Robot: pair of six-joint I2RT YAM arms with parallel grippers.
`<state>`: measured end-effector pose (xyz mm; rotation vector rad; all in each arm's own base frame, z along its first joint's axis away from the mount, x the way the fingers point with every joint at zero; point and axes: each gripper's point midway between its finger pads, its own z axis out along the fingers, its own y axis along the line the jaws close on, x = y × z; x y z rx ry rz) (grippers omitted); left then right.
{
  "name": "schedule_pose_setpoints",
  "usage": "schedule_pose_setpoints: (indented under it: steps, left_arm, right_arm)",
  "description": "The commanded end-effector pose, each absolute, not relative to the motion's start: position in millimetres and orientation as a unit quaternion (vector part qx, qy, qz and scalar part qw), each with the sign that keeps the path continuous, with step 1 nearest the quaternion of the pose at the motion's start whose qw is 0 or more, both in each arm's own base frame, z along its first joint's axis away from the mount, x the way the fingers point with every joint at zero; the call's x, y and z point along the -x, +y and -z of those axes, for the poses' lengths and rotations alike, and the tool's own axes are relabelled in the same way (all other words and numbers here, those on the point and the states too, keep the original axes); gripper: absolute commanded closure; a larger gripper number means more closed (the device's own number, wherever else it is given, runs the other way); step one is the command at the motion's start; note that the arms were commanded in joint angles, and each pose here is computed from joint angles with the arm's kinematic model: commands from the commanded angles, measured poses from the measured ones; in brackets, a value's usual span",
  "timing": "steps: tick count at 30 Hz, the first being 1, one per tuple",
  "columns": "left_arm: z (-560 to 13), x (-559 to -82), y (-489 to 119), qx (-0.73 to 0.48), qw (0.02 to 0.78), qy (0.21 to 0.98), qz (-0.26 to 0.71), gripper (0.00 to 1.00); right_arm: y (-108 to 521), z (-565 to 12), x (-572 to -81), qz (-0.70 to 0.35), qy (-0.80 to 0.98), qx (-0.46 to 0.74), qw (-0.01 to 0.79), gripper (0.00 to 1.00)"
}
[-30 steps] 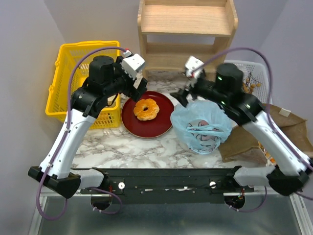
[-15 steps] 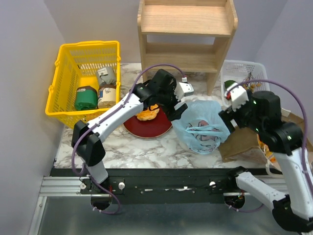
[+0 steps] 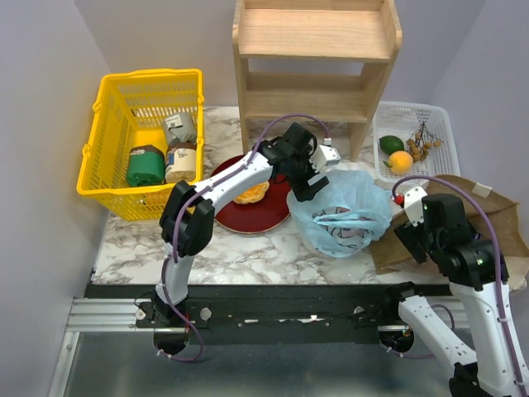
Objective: Untie the knot of the grocery bags and take out the mixed food
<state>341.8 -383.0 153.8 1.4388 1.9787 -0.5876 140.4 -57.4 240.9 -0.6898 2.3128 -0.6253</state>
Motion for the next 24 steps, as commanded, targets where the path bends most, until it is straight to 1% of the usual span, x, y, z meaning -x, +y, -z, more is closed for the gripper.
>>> schedule_pose_setpoints:
  steps: [1, 4, 5, 7, 8, 10, 11, 14, 16, 17, 18, 19, 20, 21, 22, 24]
  left_arm:
    - [-125, -350, -380, -0.550, 0.290, 0.760, 0.187, 0.02]
    - [-121, -344, -382, -0.555, 0.277, 0.757, 0.205, 0.18]
    - [-119, -336, -384, -0.557, 0.264, 0.756, 0.220, 0.38]
    - [-119, -330, -385, -0.557, 0.249, 0.757, 0.235, 0.67]
    - [-117, -323, -383, -0.555, 0.234, 0.761, 0.241, 0.89]
    - [-117, -312, -384, -0.558, 0.215, 0.757, 0.264, 0.98]
    - [-116, -307, -381, -0.559, 0.205, 0.758, 0.267, 1.00]
    - [-124, -294, -378, -0.560, 0.199, 0.753, 0.284, 1.00]
    - [-140, -289, -374, -0.561, 0.211, 0.747, 0.289, 1.00]
    - [-146, -287, -373, -0.561, 0.217, 0.745, 0.288, 1.00]
    - [-153, -288, -371, -0.558, 0.225, 0.745, 0.287, 1.00]
    - [-169, -286, -367, -0.549, 0.239, 0.748, 0.286, 1.00]
    - [-178, -287, -365, -0.540, 0.250, 0.751, 0.287, 1.00]
    - [-188, -285, -362, -0.531, 0.257, 0.754, 0.289, 1.00]
    - [-209, -282, -356, -0.522, 0.278, 0.752, 0.291, 1.00]
    - [-230, -284, -345, -0.502, 0.307, 0.760, 0.276, 1.00]
  right_arm:
    - [-95, -243, -111, 0.321, 0.884, 0.261, 0.216, 0.01]
    - [-94, -249, -117, 0.322, 0.881, 0.267, 0.222, 0.01]
    - [-92, -251, -119, 0.316, 0.881, 0.270, 0.225, 0.02]
    - [-86, -249, -121, 0.299, 0.887, 0.271, 0.227, 0.03]
    - [-84, -247, -122, 0.290, 0.892, 0.267, 0.223, 0.04]
    - [-70, -240, -123, 0.244, 0.908, 0.264, 0.218, 0.05]
    - [-66, -237, -122, 0.225, 0.915, 0.259, 0.213, 0.08]
    - [-46, -218, -120, 0.156, 0.935, 0.260, 0.186, 0.12]
    - [-31, -202, -116, 0.105, 0.942, 0.274, 0.163, 0.23]
    - [-26, -198, -115, 0.089, 0.943, 0.280, 0.159, 0.30]
    - [-21, -196, -115, 0.075, 0.942, 0.289, 0.157, 0.50]
    - [-10, -192, -115, 0.042, 0.941, 0.298, 0.155, 0.61]
    - [-7, -192, -116, 0.032, 0.939, 0.304, 0.156, 0.80]
    - [3, -193, -117, 0.006, 0.935, 0.317, 0.159, 0.96]
    - [14, -195, -119, -0.022, 0.931, 0.325, 0.167, 1.00]
    - [26, -202, -126, -0.053, 0.921, 0.345, 0.175, 0.99]
